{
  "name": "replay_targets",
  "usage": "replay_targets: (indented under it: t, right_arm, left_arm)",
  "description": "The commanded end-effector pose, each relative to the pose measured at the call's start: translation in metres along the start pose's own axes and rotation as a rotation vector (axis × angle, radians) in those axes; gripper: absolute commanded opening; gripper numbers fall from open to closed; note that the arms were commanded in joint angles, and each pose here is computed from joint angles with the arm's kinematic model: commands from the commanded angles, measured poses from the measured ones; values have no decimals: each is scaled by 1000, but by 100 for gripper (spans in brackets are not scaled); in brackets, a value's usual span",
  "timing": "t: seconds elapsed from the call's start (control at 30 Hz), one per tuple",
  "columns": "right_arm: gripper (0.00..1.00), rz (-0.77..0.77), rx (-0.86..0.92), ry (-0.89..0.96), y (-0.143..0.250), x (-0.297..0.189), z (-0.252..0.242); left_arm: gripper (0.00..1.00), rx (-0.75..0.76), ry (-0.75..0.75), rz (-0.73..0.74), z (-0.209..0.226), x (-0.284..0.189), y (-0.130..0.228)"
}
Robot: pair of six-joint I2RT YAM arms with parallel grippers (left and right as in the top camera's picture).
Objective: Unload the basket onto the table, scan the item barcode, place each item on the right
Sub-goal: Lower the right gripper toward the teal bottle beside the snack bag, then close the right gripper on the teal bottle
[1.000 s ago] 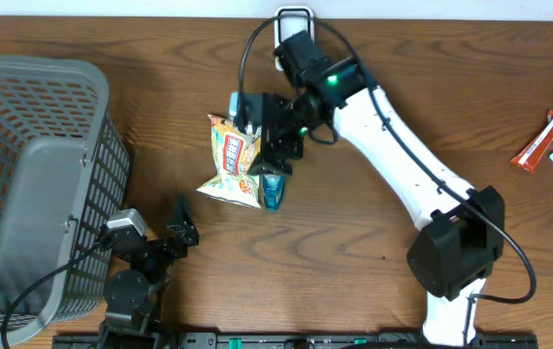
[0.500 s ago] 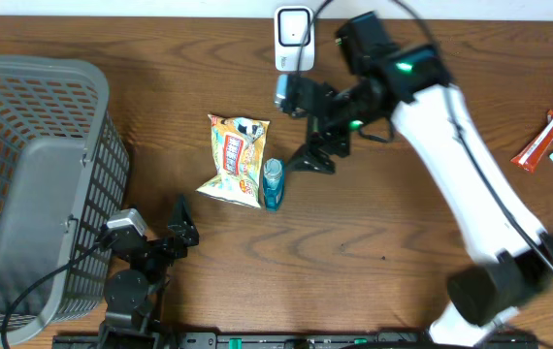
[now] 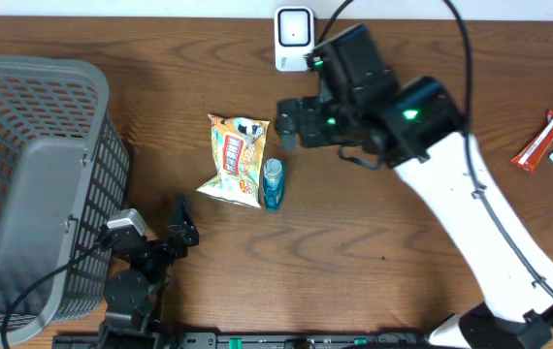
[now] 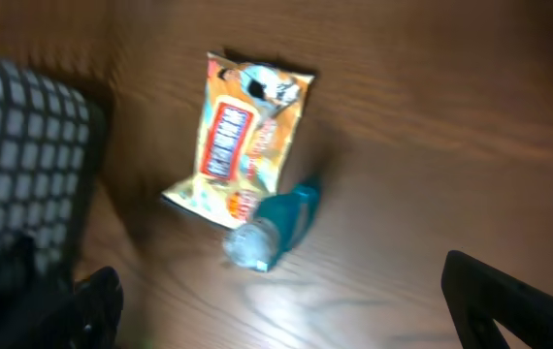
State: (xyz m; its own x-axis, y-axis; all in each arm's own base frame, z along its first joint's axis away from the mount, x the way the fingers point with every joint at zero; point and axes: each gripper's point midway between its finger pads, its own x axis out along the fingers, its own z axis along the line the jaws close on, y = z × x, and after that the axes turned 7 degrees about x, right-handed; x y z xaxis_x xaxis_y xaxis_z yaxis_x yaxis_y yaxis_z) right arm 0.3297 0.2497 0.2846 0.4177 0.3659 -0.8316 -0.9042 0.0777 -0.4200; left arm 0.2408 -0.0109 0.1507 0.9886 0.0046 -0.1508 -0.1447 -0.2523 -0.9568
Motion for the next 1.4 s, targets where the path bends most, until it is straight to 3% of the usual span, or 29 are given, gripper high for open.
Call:
replay_targets:
  t: [0.0, 0.13, 0.27, 0.43, 1.2, 1.3, 1.37]
  right_arm:
    - [99, 28, 149, 49, 14, 26, 11]
    - [99, 112, 352, 257, 48, 76, -6]
    - [99, 120, 374, 359, 65, 107, -10]
    - [99, -82, 380, 474, 60, 108, -12]
    - [99, 49, 233, 495, 94, 169, -7]
    - [90, 57, 240, 504, 97, 177, -15]
    - [76, 66, 246, 502, 100, 180, -17]
  left_arm:
    - [98, 18, -27, 34, 7, 2, 14]
    - [98, 18, -27, 34, 7, 2, 14]
    - [98, 18, -27, 34, 7, 2, 14]
    - [98, 18, -27, 34, 7, 2, 14]
    - [98, 18, -28, 34, 7, 2, 14]
    - [98, 18, -27, 34, 7, 2, 14]
    - [98, 18, -27, 34, 7, 2, 14]
